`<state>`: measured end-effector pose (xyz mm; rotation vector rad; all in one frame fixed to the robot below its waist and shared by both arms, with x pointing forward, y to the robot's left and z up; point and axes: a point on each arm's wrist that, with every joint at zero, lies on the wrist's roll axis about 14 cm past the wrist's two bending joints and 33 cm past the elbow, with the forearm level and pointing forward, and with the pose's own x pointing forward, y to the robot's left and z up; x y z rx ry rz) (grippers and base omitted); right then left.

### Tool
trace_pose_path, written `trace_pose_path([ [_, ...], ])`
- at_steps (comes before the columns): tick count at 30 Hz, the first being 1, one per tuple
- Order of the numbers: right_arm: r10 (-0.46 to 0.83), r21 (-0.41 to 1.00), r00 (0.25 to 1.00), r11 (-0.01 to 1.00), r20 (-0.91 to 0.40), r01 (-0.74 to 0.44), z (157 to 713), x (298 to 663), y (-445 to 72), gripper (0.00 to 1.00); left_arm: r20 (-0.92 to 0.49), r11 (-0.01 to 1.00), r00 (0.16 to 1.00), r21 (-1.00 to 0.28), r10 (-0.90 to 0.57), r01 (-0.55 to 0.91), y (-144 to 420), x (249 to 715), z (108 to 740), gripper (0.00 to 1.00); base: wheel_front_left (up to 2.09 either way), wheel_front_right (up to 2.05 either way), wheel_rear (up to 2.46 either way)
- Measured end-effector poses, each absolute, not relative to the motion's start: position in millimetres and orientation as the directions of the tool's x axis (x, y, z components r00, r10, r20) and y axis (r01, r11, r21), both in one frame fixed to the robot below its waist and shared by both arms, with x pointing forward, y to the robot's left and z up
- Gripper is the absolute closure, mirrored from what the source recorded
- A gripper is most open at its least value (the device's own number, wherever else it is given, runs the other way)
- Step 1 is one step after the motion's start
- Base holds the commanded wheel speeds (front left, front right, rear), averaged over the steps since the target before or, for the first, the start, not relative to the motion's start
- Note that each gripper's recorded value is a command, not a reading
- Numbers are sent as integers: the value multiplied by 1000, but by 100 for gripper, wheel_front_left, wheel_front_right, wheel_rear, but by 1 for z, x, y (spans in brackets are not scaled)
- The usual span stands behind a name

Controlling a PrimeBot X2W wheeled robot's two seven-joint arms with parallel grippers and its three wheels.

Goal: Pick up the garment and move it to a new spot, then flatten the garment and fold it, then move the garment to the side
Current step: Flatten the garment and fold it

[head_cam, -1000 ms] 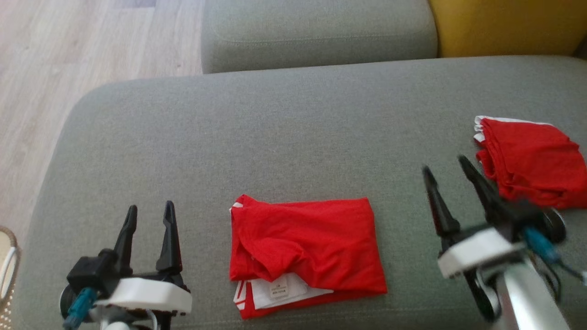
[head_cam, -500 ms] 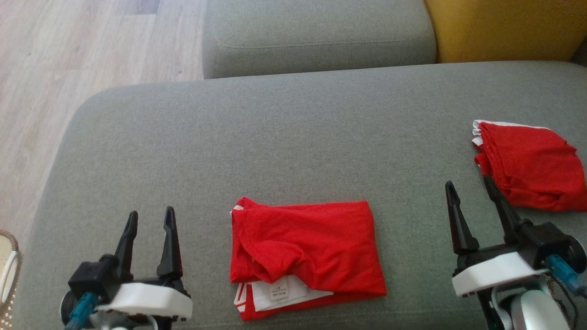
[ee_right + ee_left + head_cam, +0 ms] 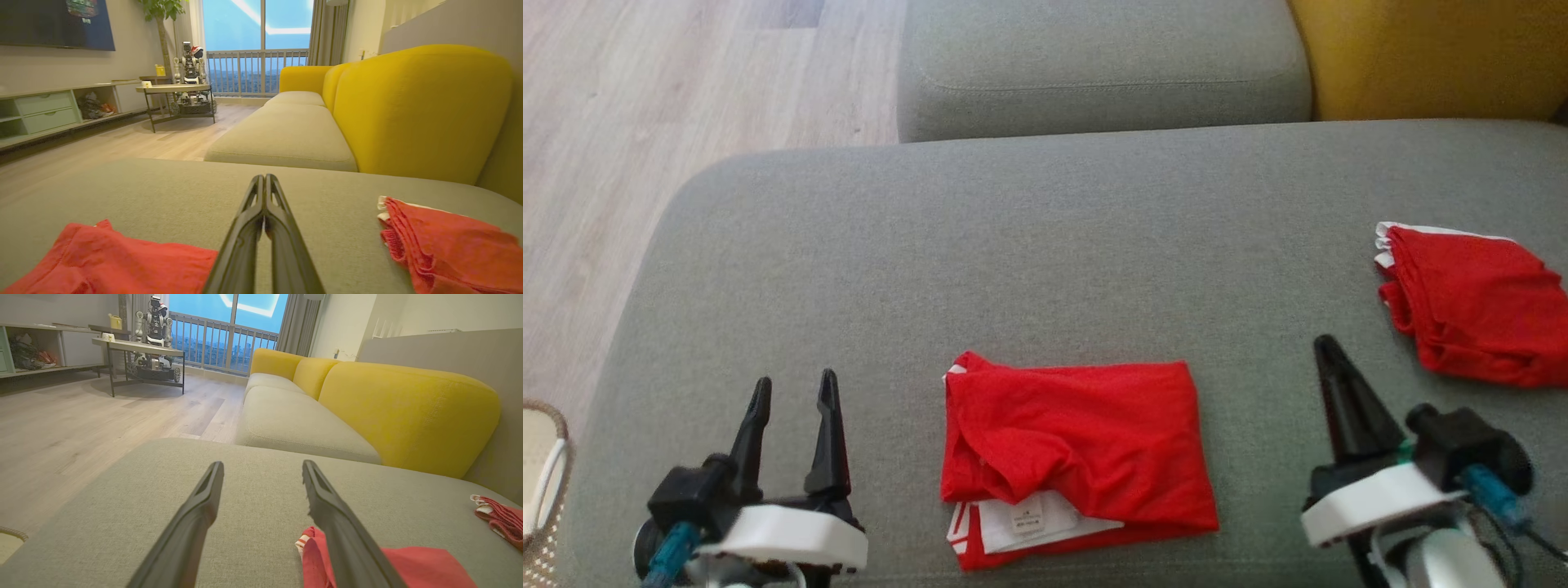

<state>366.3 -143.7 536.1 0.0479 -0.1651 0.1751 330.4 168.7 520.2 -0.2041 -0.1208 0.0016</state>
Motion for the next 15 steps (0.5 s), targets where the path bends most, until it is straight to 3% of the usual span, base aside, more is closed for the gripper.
trace_pose_path([
  [5, 283, 51, 950, 955, 133, -292, 524, 363, -104, 100, 114, 980, 993, -201, 31, -8, 174, 329, 519, 0, 0, 0, 0],
  [15, 565, 92, 825, 822, -4, -563, 482, 351, -5, 100, 92, 976, 988, -191, 121, -102, 204, 318, 511, 0, 0, 0, 0],
])
